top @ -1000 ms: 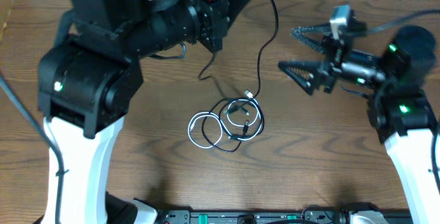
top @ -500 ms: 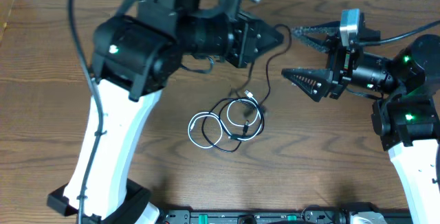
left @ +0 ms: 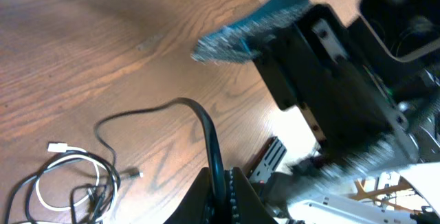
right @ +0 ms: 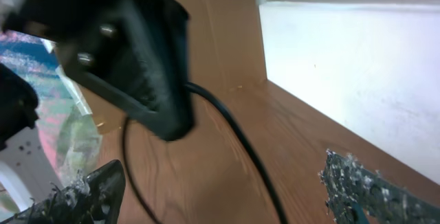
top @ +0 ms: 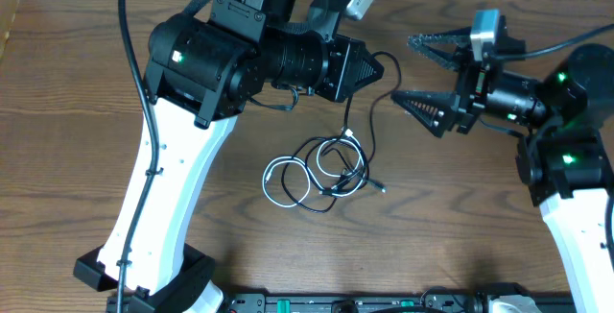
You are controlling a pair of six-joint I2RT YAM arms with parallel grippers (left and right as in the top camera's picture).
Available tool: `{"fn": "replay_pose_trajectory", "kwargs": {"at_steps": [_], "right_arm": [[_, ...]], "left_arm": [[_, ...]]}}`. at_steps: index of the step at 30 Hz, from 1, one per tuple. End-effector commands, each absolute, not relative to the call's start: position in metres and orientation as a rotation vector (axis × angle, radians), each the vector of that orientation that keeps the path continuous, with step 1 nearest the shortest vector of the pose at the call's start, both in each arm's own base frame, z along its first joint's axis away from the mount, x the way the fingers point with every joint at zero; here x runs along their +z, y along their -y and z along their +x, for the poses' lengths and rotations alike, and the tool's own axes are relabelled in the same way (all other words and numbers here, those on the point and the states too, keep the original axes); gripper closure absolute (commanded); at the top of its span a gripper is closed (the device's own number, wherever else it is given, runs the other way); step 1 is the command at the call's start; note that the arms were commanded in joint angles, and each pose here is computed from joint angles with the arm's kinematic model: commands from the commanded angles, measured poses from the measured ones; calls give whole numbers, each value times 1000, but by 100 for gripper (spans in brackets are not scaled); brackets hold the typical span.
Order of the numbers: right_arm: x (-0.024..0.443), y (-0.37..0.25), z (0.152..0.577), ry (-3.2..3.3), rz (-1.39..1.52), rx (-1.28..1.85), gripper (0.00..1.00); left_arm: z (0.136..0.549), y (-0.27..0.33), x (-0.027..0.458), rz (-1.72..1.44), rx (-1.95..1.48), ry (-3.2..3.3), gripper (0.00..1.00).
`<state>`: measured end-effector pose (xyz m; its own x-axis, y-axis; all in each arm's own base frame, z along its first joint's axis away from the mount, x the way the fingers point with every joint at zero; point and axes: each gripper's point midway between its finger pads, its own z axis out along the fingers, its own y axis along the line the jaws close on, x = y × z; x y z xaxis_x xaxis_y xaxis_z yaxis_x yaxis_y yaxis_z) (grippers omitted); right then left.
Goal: Untangle cables
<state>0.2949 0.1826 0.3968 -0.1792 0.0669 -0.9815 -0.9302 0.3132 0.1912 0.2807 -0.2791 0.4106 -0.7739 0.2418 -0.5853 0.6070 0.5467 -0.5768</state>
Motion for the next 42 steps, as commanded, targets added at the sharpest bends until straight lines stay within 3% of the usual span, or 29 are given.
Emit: {"fn": "replay_pose_trajectory", "kwargs": {"at_steps": [1,6,9,14,15,17,19,21,24,30,42], "right_arm": [[382,-186,310,-1471,-853,1101,12],[368,-201,321,-1471,-882,1138,18],[363,-209,328,-1468,-887,1143,32],[367,-205,347,-1524,-734,1151,93],[372,-200,353,-1544,-656,1161,99],[379,-190,364,-1563,-543,1165,99],[388,-174,375,-1556,-439,1144,99],[403,-134,393,-1538,-239,1107,99],[418,-85,404,-1495,-65,1065,99],[429,16,413,-1442,149,880,99],[356,232,402,-1506,734,168,99]], "left_arm": [[275,280,411,728,-1136,-2339,93],[272,279,408,727,-1142,-2360,93],[268,281,410,739,-1174,-2356,93],[268,281,411,740,-1176,-2353,92],[269,282,411,740,-1176,-2349,92],[269,282,412,742,-1176,-2343,92],[270,282,413,742,-1174,-2336,83],[275,280,411,728,-1135,-2339,65],[280,277,408,711,-1094,-2347,59],[285,274,405,693,-1048,-2354,55],[291,274,407,683,-1019,-2336,55]]}}
